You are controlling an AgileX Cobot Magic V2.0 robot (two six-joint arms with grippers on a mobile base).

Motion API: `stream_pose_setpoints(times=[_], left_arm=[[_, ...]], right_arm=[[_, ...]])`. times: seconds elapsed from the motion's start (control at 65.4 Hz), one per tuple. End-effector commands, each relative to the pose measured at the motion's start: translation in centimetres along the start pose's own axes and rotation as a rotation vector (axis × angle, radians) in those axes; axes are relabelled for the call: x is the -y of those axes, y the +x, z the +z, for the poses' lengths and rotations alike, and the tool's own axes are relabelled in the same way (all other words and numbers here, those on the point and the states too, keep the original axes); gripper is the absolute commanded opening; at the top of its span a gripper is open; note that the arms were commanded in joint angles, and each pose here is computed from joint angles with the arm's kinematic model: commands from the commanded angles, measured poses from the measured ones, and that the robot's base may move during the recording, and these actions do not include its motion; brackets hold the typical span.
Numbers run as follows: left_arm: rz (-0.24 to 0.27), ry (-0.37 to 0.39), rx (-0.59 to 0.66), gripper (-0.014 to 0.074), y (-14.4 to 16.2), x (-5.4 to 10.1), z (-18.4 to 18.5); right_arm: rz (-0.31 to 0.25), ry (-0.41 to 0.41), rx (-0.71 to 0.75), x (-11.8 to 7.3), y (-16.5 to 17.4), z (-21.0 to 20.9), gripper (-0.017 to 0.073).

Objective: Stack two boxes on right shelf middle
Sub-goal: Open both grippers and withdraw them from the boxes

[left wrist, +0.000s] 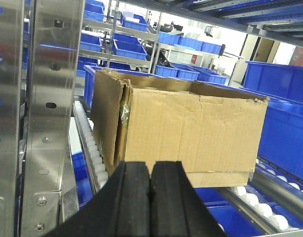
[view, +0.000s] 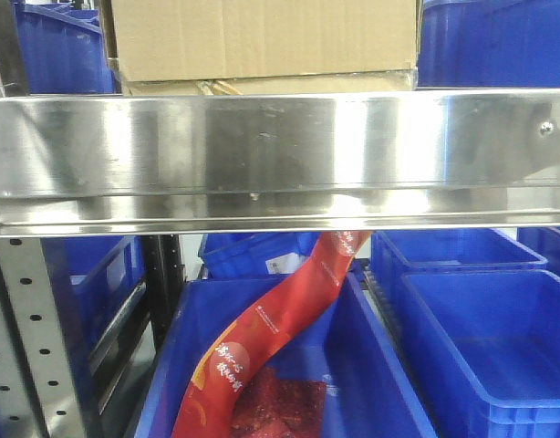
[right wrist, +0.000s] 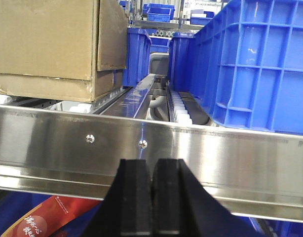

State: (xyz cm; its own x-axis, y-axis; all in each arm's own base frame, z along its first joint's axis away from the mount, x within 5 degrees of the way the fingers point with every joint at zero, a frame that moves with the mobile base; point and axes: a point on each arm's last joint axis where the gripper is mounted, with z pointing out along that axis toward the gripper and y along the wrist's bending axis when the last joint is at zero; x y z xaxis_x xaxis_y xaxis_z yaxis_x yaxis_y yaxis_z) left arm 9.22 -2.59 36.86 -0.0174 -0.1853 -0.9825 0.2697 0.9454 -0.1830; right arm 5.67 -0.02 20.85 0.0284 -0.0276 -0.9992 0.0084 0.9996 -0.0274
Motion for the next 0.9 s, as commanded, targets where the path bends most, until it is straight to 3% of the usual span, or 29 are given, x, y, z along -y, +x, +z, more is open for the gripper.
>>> stream_pose_setpoints(times=[0.0, 0.153, 0.184, 0.26, 0.291, 0.352, 0.474, 0.612, 0.765, 0.887], left_arm=[[-0.011, 0.008, 0.023, -0.0111, -0.2, 0.1, -0.2], [0.006, 0.005, 0.026, -0.0111, -0.2, 0.0, -0.2], [0.043, -0.002, 0.025, -0.0111, -0.2, 0.0, -0.2], [0.210, -0.044, 0.021, -0.0111, -0.1, -0.4, -0.2], [0.246, -0.054, 0.035, -0.0111, -0.2, -0.5, -0.3], [0.212, -0.076, 0.032, -0.0111, 0.6, -0.9, -0.8], [0.249, -0.139, -0.024, -0.0111, 4.5, -2.0, -1.6], [0.176, -0.218, -0.054, -0.0111, 9.3, -3.3, -3.1], [0.147, -0.293, -0.042, -0.0111, 13.3, -4.2, -4.5], [0.146, -0.311, 0.026, -0.0111, 15.1, -4.6, -4.8]], right_arm=[[-0.006, 0.005, 0.016, 0.0, -0.1, 0.0, -0.0163], [-0.006, 0.005, 0.016, 0.0, -0.1, 0.0, -0.0163], [-0.006, 0.005, 0.016, 0.0, -0.1, 0.0, -0.0163], [-0.006, 0.005, 0.016, 0.0, -0.1, 0.0, -0.0163], [-0.006, 0.005, 0.016, 0.0, -0.1, 0.0, -0.0163], [-0.006, 0.005, 0.016, 0.0, -0.1, 0.0, -0.0163], [-0.006, 0.005, 0.016, 0.0, -0.1, 0.0, -0.0163], [-0.006, 0.005, 0.016, 0.0, -0.1, 0.0, -0.0163], [-0.006, 0.005, 0.016, 0.0, -0.1, 0.0, -0.0163], [-0.006, 0.005, 0.016, 0.0, -0.1, 0.0, -0.0163]])
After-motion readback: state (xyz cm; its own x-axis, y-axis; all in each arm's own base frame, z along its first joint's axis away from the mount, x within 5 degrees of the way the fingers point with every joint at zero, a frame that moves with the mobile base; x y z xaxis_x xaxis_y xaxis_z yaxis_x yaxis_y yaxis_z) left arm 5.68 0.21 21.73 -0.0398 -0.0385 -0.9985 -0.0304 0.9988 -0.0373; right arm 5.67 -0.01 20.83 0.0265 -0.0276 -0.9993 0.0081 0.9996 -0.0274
